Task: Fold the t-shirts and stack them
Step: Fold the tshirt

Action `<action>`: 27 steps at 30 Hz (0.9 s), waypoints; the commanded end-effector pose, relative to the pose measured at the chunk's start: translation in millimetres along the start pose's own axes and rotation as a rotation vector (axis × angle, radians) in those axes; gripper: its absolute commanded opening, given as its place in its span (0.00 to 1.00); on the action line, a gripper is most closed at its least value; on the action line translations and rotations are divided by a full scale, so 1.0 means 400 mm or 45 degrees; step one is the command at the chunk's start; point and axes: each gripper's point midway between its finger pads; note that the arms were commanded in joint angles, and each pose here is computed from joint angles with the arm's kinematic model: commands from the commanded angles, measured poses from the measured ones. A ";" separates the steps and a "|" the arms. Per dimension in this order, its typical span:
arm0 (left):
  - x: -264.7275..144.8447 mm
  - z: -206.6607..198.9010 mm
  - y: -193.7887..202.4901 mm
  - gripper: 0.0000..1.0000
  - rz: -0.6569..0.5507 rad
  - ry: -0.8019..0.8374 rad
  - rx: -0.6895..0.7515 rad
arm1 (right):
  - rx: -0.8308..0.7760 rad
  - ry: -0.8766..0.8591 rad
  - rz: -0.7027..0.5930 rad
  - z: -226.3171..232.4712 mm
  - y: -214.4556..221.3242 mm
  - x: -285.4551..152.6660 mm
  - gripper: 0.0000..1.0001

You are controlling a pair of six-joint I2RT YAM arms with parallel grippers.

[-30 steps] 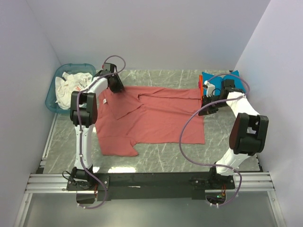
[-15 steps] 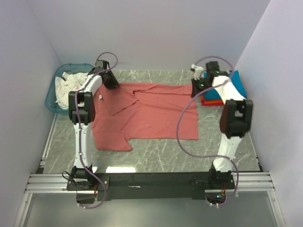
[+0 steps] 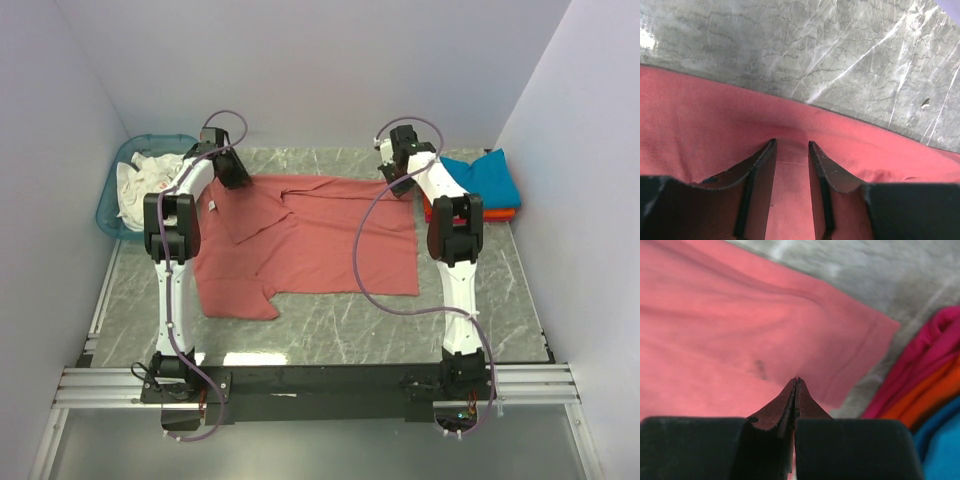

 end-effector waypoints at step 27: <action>-0.083 -0.116 -0.095 0.57 -0.090 0.238 -0.045 | -0.316 0.561 -0.069 -0.155 -0.111 0.088 0.01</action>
Point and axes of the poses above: each gripper's point midway between its finger pads, its own x axis out along the fingers, its own z axis along the line the jaws close on, y = z × x, and after that the axes turned 12 degrees about x, right-handed
